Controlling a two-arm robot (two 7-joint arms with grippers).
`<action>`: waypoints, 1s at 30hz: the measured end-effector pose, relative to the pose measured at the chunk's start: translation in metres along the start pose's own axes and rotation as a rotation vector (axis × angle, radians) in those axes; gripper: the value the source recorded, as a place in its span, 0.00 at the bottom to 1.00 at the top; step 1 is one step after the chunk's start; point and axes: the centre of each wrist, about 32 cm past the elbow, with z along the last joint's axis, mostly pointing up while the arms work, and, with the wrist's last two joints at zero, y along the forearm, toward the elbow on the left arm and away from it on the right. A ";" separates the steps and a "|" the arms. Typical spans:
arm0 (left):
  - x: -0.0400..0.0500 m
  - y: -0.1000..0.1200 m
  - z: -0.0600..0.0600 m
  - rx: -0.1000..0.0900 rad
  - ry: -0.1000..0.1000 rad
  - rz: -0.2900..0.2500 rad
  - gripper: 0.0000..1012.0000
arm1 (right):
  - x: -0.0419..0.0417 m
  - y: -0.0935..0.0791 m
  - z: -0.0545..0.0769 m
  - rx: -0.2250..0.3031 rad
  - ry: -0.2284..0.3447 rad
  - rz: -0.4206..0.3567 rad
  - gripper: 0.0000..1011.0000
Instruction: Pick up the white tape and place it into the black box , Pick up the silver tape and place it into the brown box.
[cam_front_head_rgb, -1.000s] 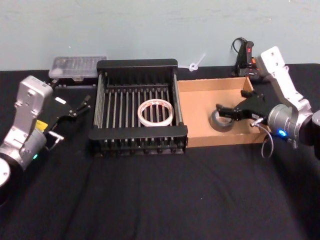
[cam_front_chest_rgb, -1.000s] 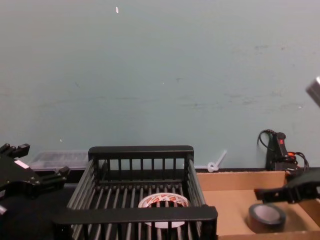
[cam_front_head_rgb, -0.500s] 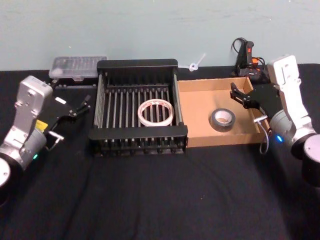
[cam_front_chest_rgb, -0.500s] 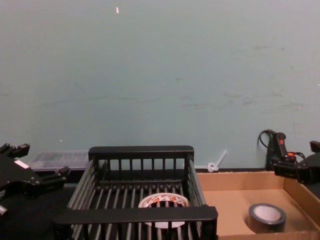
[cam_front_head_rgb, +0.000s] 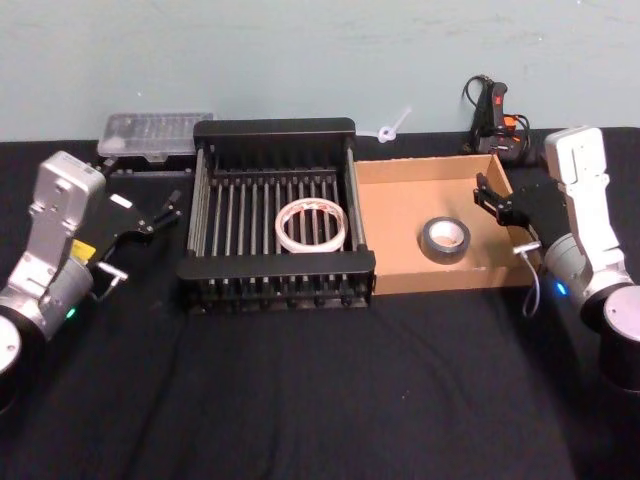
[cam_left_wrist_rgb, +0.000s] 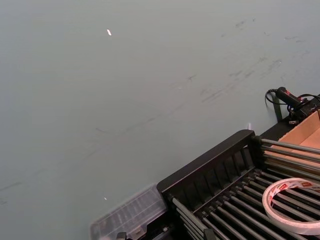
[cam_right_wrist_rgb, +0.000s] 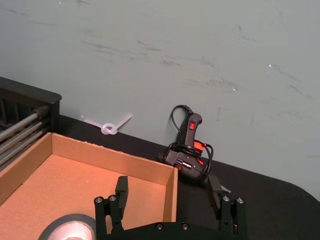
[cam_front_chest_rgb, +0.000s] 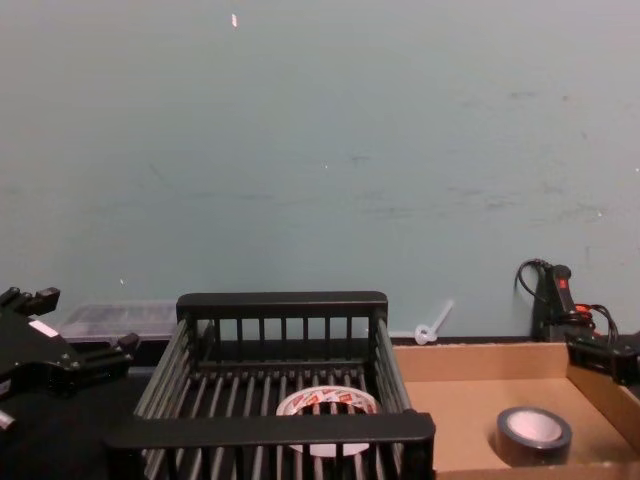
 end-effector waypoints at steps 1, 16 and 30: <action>0.0000 0.000 0.000 0.000 0.000 0.000 0.99 | 0.0001 0.000 0.000 -0.003 0.002 -0.003 0.99; 0.0000 0.000 0.000 0.000 0.000 0.000 0.99 | 0.0004 -0.001 0.001 -0.008 0.007 -0.015 0.99; 0.0000 0.000 0.000 0.000 0.000 0.000 0.99 | 0.0005 0.000 0.001 -0.007 0.006 -0.013 0.99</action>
